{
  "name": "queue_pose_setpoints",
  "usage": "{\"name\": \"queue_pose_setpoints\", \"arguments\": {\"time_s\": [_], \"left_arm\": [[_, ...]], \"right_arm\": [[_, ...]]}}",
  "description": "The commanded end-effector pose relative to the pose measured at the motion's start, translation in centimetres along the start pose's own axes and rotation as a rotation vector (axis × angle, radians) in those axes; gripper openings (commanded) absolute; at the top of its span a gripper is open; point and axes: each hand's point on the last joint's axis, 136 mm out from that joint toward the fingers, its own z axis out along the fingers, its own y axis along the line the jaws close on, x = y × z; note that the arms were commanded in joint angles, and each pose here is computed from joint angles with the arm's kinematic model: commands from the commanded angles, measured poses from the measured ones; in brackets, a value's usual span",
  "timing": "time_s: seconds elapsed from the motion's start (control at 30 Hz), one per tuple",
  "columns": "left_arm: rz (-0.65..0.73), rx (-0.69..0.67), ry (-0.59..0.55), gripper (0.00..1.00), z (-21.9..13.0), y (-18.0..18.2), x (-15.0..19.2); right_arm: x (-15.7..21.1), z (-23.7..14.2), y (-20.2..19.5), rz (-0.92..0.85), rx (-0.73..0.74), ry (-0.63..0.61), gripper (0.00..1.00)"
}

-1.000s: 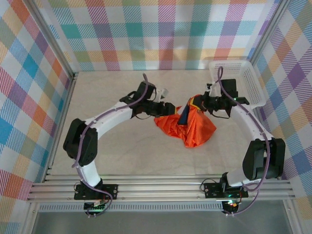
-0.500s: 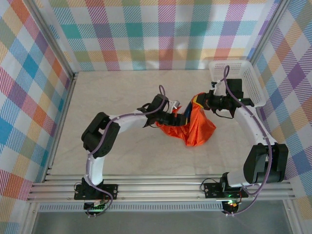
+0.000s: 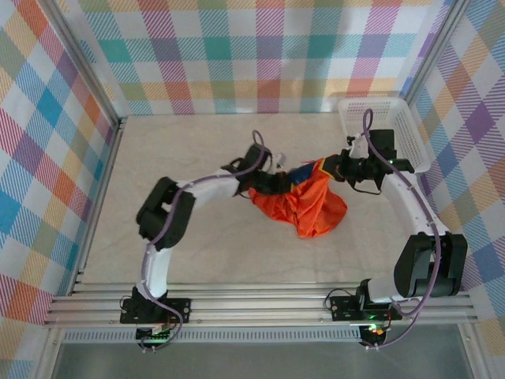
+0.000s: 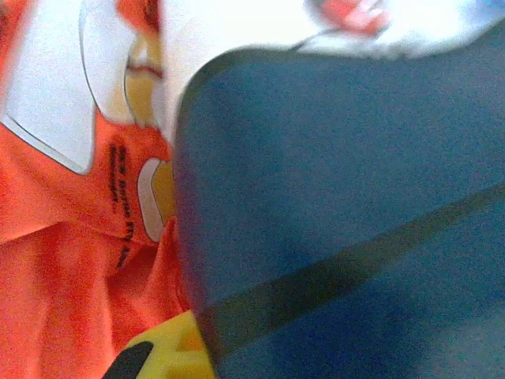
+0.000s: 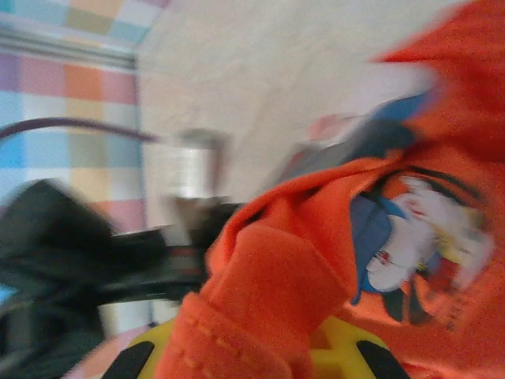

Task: Fold the inside-out t-shirt

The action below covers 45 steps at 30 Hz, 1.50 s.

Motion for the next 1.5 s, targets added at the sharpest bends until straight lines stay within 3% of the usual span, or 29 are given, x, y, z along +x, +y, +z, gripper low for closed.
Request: {"name": "queue_pose_setpoints", "arguments": {"time_s": [0.0, 0.1, 0.23, 0.3, 0.4, 0.47, 0.6, 0.8, 0.9, 1.0, 1.07, 1.1, 1.17, 1.23, 1.33, 1.47], "left_arm": [[0.096, -0.013, -0.133, 0.00, -12.0, -5.6, -4.8], [0.083, 0.039, -0.107, 0.00, -15.5, -7.4, -4.2], [-0.006, 0.194, -0.056, 0.00, -14.2, -8.2, -2.7], [-0.068, 0.264, -0.046, 0.00, -12.4, -7.5, -2.6], [-0.156, 0.299, -0.029, 0.00, -9.8, -5.6, -2.4], [-0.179, 0.285, -0.025, 0.00, -8.8, -4.5, -2.3], [-0.179, 0.252, -0.022, 0.00, -8.2, -3.5, -2.0], [-0.182, 0.237, -0.013, 0.00, -7.9, -3.0, -1.6], [-0.182, 0.231, -0.009, 0.00, -8.0, -2.9, -1.2], [-0.177, 0.222, -0.013, 0.00, -8.2, -3.0, -1.2], [-0.169, 0.219, -0.019, 0.00, -8.5, -3.1, -1.4], [-0.166, 0.214, -0.022, 0.00, -8.7, -3.1, -1.5], [-0.167, 0.194, -0.025, 0.00, -9.2, -2.8, -2.1], [-0.174, 0.158, -0.050, 0.00, -10.5, -1.7, -3.2], [-0.236, 0.097, -0.139, 0.00, -13.6, 1.5, -5.6], [-0.423, -0.009, -0.289, 0.00, -18.1, 8.5, -7.8]], "right_arm": [[0.5, -1.0, -6.4, 0.018, 0.312, -0.016, 0.00], [0.6, -0.7, -9.1, 0.032, 0.418, -0.017, 0.00], [1.2, 1.8, -6.4, 0.042, 0.263, 0.028, 0.06], [2.0, 3.0, -4.6, 0.001, 0.246, 0.058, 0.18], [3.0, 3.6, -4.1, -0.046, 0.326, 0.083, 0.49], [3.6, 3.4, -4.1, -0.078, 0.379, 0.078, 0.58], [5.3, 3.7, -2.8, -0.101, 0.367, 0.083, 0.56], [7.9, 8.6, -0.5, -0.096, 0.223, 0.126, 0.49], [7.8, 11.6, -1.1, -0.066, 0.217, 0.163, 0.63], [7.8, 14.5, -2.9, -0.021, 0.249, 0.187, 0.69], [8.0, 16.4, -3.9, 0.025, 0.244, 0.195, 0.65], [8.0, 17.0, -4.1, 0.041, 0.235, 0.200, 0.55], [7.5, 17.1, -4.0, 0.039, 0.245, 0.193, 0.21], [6.7, 15.3, -3.1, -0.009, 0.261, 0.166, 0.01], [5.7, 10.3, -2.2, -0.104, 0.311, 0.109, 0.00], [5.4, 3.4, -3.8, -0.132, 0.374, -0.007, 0.00]]}}
